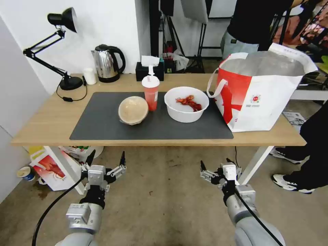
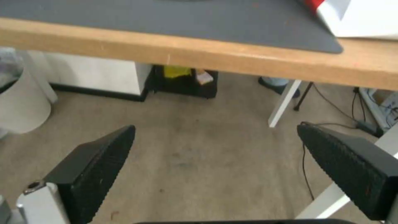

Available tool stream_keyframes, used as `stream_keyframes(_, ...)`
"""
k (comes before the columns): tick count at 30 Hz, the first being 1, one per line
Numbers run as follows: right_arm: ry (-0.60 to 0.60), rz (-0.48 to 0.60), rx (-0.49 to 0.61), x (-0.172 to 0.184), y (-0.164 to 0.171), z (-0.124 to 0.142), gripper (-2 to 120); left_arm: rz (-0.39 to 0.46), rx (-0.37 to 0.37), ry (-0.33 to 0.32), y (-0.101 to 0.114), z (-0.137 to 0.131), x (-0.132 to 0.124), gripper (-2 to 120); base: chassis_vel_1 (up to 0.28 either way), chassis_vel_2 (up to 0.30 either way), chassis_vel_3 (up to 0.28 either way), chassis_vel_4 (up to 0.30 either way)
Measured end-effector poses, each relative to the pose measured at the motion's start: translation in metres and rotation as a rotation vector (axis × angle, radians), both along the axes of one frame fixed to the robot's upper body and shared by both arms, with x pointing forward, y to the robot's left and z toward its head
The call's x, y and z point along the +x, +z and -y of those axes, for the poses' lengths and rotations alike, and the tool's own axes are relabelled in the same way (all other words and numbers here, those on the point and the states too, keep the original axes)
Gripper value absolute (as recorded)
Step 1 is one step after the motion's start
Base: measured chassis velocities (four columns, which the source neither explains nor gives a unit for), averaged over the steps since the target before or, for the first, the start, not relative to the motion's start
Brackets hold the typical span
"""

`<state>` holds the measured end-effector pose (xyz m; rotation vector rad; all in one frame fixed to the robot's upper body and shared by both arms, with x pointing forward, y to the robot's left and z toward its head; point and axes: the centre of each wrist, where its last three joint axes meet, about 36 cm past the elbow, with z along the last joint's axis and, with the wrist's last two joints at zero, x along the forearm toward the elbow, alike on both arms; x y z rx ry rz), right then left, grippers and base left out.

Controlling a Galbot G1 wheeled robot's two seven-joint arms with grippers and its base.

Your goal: Pick up the trash from the table and place it into the takeout bag.

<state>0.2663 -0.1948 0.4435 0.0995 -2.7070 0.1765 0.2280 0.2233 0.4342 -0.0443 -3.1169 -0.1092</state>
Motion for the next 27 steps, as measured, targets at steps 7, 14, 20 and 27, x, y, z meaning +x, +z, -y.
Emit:
stream_keyframes(7,0.003,-0.004,-0.007,0.000,0.003,0.001,100,0.000,0.000,0.000,0.000,0.000,0.000,100,0.000,0.000,0.000,0.000)
stream_keyframes(14,0.046,0.170,-0.054,-0.017,0.072,0.022,100,0.000,0.000,0.000,0.000,0.000,0.000,100,0.000,0.000,0.000,0.000)
stream_keyframes(20,0.090,0.212,-0.066,-0.014,0.088,0.038,100,0.000,0.000,0.000,0.000,0.000,0.000,100,0.000,0.000,0.000,0.000)
stream_keyframes(27,0.115,0.247,-0.048,-0.010,0.093,0.043,100,0.000,0.000,0.000,0.000,0.000,0.000,100,0.000,0.000,0.000,0.000)
